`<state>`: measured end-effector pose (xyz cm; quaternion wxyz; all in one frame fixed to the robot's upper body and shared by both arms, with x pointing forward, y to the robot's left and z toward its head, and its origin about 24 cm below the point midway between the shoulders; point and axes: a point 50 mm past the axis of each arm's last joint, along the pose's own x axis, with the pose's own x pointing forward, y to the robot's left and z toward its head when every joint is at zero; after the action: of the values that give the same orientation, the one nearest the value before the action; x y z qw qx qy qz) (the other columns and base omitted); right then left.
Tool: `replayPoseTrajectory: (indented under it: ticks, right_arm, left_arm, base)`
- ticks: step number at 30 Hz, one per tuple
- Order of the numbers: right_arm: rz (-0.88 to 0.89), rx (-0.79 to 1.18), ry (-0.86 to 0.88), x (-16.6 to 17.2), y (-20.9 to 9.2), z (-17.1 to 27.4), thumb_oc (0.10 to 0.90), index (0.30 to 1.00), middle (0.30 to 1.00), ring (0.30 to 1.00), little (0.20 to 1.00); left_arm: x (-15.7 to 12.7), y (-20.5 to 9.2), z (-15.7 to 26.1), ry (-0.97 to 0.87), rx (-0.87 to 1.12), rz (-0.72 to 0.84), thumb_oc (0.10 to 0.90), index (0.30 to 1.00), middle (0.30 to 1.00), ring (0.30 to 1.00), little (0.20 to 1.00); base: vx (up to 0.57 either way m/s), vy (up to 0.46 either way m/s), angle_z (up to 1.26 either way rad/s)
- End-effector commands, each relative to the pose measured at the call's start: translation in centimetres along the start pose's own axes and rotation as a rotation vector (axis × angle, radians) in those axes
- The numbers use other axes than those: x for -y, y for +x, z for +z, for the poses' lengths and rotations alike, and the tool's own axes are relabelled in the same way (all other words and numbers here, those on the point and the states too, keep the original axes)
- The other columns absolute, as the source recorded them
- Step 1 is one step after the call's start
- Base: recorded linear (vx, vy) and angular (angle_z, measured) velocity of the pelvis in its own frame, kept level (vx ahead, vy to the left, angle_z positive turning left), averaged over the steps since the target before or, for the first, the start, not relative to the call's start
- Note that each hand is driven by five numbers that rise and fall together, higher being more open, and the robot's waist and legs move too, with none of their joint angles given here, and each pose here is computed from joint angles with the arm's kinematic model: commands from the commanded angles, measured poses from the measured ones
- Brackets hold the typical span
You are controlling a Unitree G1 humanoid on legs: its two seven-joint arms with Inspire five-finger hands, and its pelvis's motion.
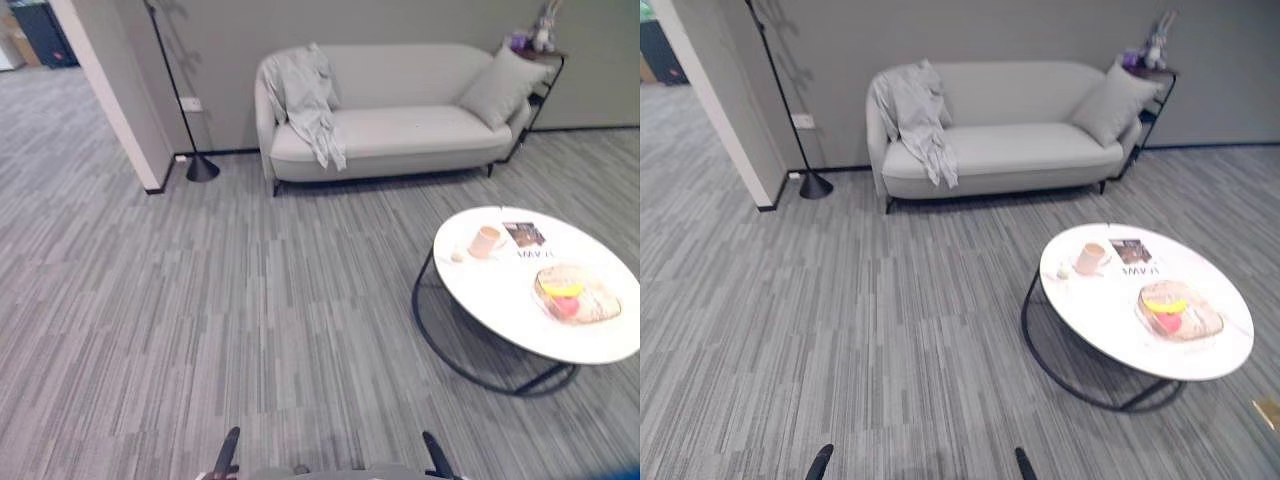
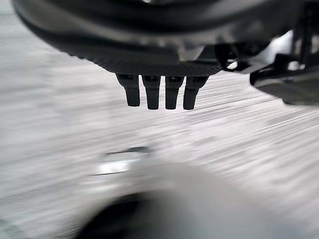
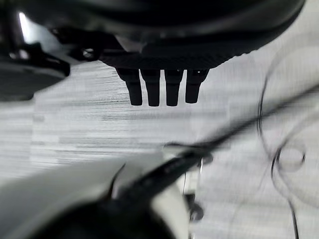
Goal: Hang the clothes on the sofa on the clothes rack.
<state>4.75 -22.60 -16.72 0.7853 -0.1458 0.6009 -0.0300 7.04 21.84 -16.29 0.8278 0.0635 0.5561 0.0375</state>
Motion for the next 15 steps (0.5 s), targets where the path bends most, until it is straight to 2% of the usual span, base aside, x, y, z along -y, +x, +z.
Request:
replayPoseTrajectory:
  ticks: [1, 11, 15]
  right_arm:
    - [-0.053, 0.145, 0.005, 1.4, 0.6, 5.2, 0.8, 0.9, 0.9, 0.9, 0.9]
    - [-0.093, 0.169, 0.118, 2.1, 0.4, 5.3, 0.8, 0.9, 0.9, 0.9, 0.9]
    - [-0.097, 0.218, 0.159, 2.4, 0.4, 7.0, 0.8, 0.9, 0.9, 0.9, 0.9]
  left_arm:
    - [1.3, 0.8, 8.2, -0.012, 0.275, -0.026, 0.8, 0.9, 0.9, 0.9, 0.9]
    - [1.3, 0.9, 7.6, -0.055, 0.249, 0.005, 0.8, 0.9, 0.9, 0.9, 0.9]
    - [0.8, 1.0, 7.7, -0.112, 0.237, 0.034, 0.8, 0.9, 0.9, 0.9, 0.9]
  base:
    - [0.02, -0.013, -0.09]
    - [0.05, -0.018, -0.08]
    - [0.07, -0.053, -0.1]
